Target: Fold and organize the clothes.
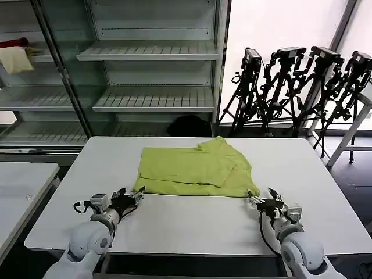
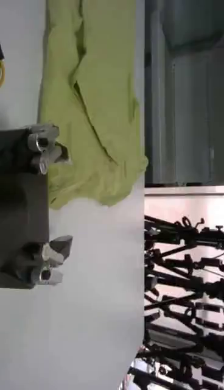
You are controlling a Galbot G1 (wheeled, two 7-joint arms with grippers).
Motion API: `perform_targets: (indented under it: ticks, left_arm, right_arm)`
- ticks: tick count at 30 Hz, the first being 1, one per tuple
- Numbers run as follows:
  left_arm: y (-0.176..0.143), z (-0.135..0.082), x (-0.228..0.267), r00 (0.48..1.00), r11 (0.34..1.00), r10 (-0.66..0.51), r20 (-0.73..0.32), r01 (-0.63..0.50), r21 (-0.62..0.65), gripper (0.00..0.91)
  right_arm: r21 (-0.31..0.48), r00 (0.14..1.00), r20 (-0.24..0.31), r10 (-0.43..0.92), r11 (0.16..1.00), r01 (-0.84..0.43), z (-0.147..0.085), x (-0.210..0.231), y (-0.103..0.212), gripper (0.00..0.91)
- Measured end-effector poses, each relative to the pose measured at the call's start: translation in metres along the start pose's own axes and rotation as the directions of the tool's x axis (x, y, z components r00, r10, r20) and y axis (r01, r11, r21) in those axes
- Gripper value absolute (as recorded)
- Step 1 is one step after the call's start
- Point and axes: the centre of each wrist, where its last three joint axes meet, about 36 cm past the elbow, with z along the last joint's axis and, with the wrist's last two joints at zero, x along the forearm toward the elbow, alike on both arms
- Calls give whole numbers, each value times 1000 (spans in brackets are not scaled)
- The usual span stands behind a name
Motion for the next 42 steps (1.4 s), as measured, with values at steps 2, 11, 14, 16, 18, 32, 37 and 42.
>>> perform_targets:
  ticks: [2, 11, 14, 16, 18, 32, 37, 42]
  left_arm:
    - [0, 1, -1, 1000, 1000, 0, -2, 0, 2, 272]
    - [2, 3, -2, 1000, 1000, -5, -6, 5, 4, 20]
    - [2, 4, -2, 1000, 1000, -3, -5, 3, 4, 20]
    - [2, 5, -3, 1000, 1000, -2, -4, 2, 5, 20]
    - [3, 5, -3, 1000, 1000, 0, -3, 0, 6, 20]
    - [1, 0, -1, 999, 1000, 25, 34, -25, -1, 10]
    - [3, -2, 4, 999, 1000, 20, 41, -19, -9, 10]
    - [4, -6, 13, 999, 1000, 5, 40, -4, -26, 10]
  right_arm:
    - [-1, 1000, -6, -2, 1000, 2, 3, -1, 0, 423]
    - [12, 1000, -10, -21, 1000, 21, 8, -3, 4, 181]
    - [15, 1000, -8, -23, 1000, 23, 8, -3, 5, 50]
    - [16, 1000, -8, -23, 1000, 23, 8, -3, 5, 40]
    - [18, 1000, -8, -23, 1000, 23, 8, -3, 4, 30]
    - [25, 1000, -1, -16, 1000, 16, 5, -1, 4, 0]
    - [34, 1000, 3, -10, 999, 10, 0, 7, 2, 0]
    - [47, 1000, 9, -12, 999, 12, -7, 19, 0, 0]
